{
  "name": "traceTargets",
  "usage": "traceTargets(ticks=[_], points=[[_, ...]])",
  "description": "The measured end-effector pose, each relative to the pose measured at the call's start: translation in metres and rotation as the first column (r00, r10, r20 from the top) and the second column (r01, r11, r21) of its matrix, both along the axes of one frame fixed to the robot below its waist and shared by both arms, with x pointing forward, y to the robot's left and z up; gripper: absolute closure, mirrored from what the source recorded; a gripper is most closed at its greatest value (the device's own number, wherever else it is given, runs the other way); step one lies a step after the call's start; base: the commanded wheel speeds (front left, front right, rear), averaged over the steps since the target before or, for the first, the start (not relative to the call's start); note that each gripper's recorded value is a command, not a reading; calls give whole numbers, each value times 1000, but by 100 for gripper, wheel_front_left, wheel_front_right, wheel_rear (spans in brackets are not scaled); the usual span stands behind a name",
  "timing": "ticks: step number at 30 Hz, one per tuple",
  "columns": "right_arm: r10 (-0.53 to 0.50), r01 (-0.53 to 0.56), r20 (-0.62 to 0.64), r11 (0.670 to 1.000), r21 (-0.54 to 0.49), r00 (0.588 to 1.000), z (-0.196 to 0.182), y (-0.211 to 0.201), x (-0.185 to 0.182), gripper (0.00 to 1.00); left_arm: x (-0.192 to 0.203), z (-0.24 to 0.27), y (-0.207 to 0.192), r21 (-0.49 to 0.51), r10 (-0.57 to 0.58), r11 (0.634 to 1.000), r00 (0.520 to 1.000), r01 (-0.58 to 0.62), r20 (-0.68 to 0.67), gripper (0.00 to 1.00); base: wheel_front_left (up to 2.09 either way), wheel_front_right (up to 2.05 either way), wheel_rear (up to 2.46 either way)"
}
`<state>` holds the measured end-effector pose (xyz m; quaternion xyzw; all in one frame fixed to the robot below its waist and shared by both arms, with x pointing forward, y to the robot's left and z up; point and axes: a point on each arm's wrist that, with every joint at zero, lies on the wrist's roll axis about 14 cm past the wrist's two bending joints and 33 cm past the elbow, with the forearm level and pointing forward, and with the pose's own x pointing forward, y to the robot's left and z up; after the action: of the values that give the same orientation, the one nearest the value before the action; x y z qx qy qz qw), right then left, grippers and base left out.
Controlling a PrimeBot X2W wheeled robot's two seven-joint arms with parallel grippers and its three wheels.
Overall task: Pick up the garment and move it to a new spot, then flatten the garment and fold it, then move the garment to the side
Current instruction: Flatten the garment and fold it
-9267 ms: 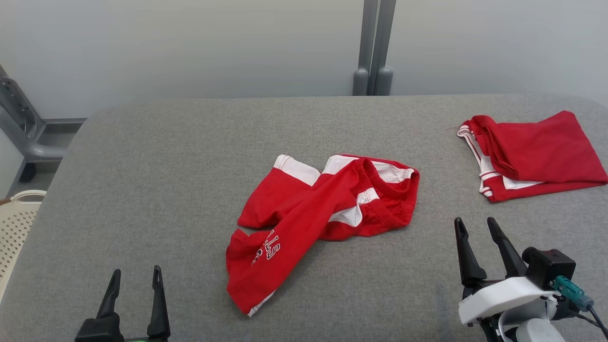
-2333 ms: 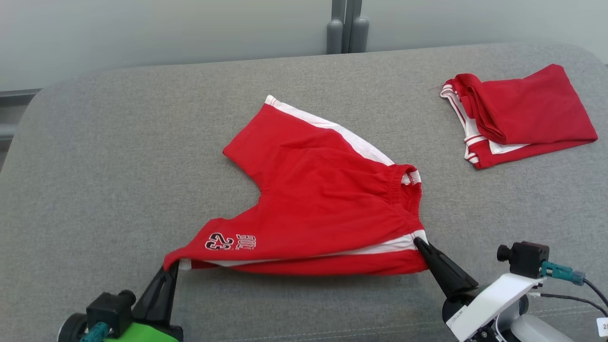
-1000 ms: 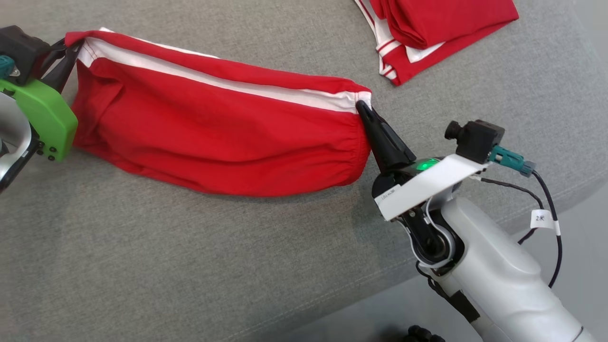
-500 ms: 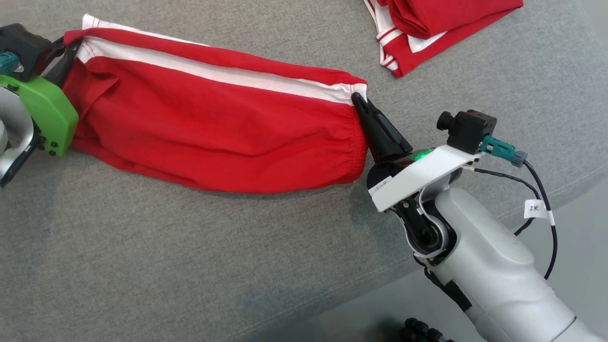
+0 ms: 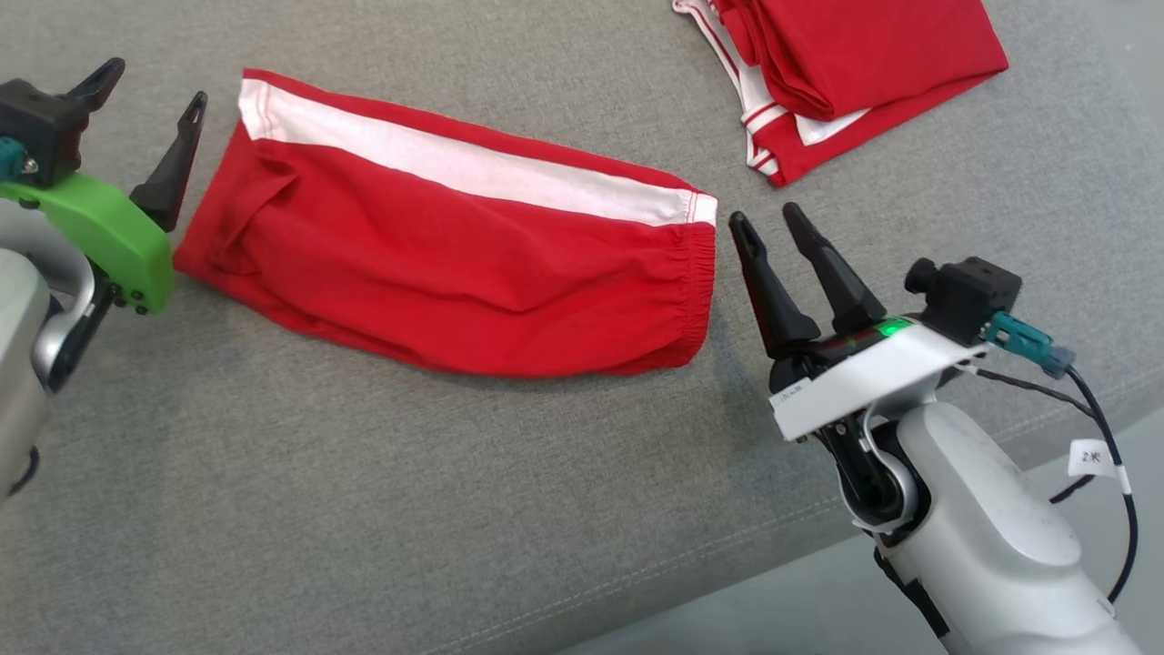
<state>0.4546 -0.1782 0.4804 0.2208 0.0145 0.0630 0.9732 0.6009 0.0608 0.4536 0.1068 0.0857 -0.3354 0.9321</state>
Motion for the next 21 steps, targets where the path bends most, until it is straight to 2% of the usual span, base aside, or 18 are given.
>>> traceTargets(ticks=[9,15,21], points=[[-21,22,62,1000,-19,998,17,0,-17,0,-38,17,11,-95,71,993,996,-66,50,0,0,0,0],[-40,41,60,999,-14,997,15,-3,-20,0,-57,-2,8,-135,102,986,995,-100,7,0,0,0,0],[-57,58,43,998,-26,997,7,-9,-20,0,-63,-29,2,-130,112,984,993,-117,-46,0,0,0,0]])
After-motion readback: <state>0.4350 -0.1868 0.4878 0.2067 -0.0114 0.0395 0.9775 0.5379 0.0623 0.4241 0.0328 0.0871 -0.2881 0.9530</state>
